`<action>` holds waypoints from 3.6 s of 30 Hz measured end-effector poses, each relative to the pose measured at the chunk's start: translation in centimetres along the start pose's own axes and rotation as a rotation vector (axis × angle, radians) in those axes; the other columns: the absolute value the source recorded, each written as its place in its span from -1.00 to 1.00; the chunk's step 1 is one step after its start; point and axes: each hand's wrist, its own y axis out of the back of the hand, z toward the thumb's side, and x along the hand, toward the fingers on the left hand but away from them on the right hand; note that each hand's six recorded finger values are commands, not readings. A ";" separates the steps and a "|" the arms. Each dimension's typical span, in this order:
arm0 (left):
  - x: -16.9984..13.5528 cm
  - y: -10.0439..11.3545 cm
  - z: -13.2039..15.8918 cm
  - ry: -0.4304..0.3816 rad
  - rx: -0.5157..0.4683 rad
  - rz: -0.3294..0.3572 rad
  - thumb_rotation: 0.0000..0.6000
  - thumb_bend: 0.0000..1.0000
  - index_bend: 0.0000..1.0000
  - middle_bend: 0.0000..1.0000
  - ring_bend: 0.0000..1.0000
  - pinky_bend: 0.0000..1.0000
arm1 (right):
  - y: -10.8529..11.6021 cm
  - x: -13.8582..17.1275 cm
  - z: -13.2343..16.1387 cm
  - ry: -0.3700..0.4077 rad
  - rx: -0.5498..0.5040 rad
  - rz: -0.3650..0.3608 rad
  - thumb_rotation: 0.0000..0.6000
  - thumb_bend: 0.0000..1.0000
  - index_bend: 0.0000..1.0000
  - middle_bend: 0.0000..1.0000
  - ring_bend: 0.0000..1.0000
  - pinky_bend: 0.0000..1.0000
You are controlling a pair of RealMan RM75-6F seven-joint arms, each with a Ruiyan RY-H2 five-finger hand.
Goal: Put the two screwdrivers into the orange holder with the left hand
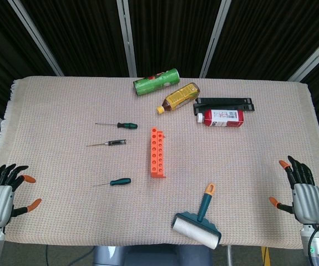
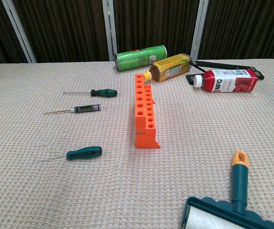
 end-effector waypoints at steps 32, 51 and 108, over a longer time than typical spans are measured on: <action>10.9 -7.8 10.8 -0.255 0.112 -0.270 1.00 -0.33 -0.09 -0.69 -0.92 -1.00 | 0.5 0.3 -0.3 0.010 -0.011 -0.010 1.00 -1.00 -0.80 -1.00 -1.00 -1.00; 11.3 -14.5 19.2 -0.354 0.139 -0.409 1.00 -0.52 -0.13 -0.76 -1.00 -1.00 | 0.8 0.5 -0.3 0.013 -0.015 -0.012 1.00 -1.00 -0.80 -1.00 -1.00 -1.00; 11.2 -18.6 20.8 -0.283 0.140 -0.436 1.00 -0.29 0.01 -0.79 -1.00 -1.00 | 0.5 0.5 -1.0 -0.008 -0.040 0.025 1.00 -1.00 -0.79 -1.00 -1.00 -1.00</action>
